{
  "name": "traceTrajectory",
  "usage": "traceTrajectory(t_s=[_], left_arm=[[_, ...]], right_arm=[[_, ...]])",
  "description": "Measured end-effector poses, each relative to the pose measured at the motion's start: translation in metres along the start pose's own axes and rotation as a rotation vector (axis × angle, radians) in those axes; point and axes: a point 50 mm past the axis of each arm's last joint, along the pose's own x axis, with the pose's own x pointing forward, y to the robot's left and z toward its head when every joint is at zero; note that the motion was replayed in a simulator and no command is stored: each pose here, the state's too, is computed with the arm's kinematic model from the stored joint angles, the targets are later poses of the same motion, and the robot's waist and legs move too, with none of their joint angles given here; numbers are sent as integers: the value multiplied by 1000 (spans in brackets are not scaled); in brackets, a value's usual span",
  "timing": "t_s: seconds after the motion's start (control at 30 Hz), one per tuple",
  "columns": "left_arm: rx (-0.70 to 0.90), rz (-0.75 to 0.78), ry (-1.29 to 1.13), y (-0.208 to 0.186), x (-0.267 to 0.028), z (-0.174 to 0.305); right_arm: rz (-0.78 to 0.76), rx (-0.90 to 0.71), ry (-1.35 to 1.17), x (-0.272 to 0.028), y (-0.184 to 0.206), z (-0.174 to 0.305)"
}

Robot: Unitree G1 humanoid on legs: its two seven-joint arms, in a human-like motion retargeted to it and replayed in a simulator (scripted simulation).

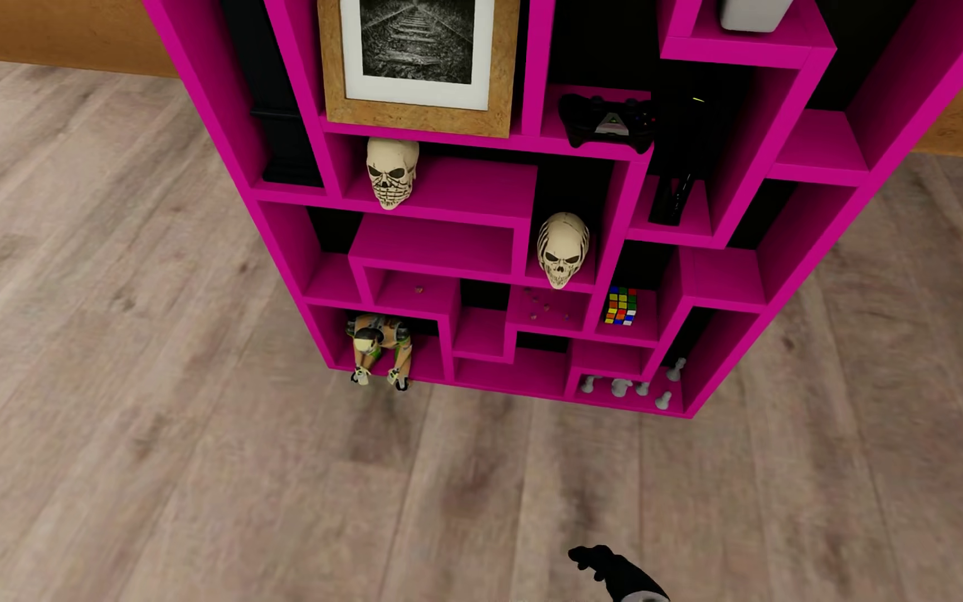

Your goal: Walk to the pink shelves

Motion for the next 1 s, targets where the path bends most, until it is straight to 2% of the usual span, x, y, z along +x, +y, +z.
traceTrajectory(t_s=[0.13,0.23,0.47,0.57,0.67,0.8,0.9,1.0], left_arm=[[-4,-18,20,-4,-3,-8],[10,-36,10,-8,-5,-7],[30,-39,-26,-8,-6,-3],[55,-56,-43,-9,-6,0],[61,-65,-48,-8,-1,9],[56,-68,-22,-6,10,32],[75,-53,-141,-3,11,60],[27,-13,-266,3,5,79]], right_arm=[[-51,25,-41,-3,-7,2],[-34,25,40,-7,2,-16],[211,-47,309,-27,48,-77],[242,-64,330,-30,53,-83],[237,-100,272,-23,47,-70],[149,-101,187,-7,30,-35],[99,-82,70,4,13,2],[-3,-36,-84,4,-2,33]])
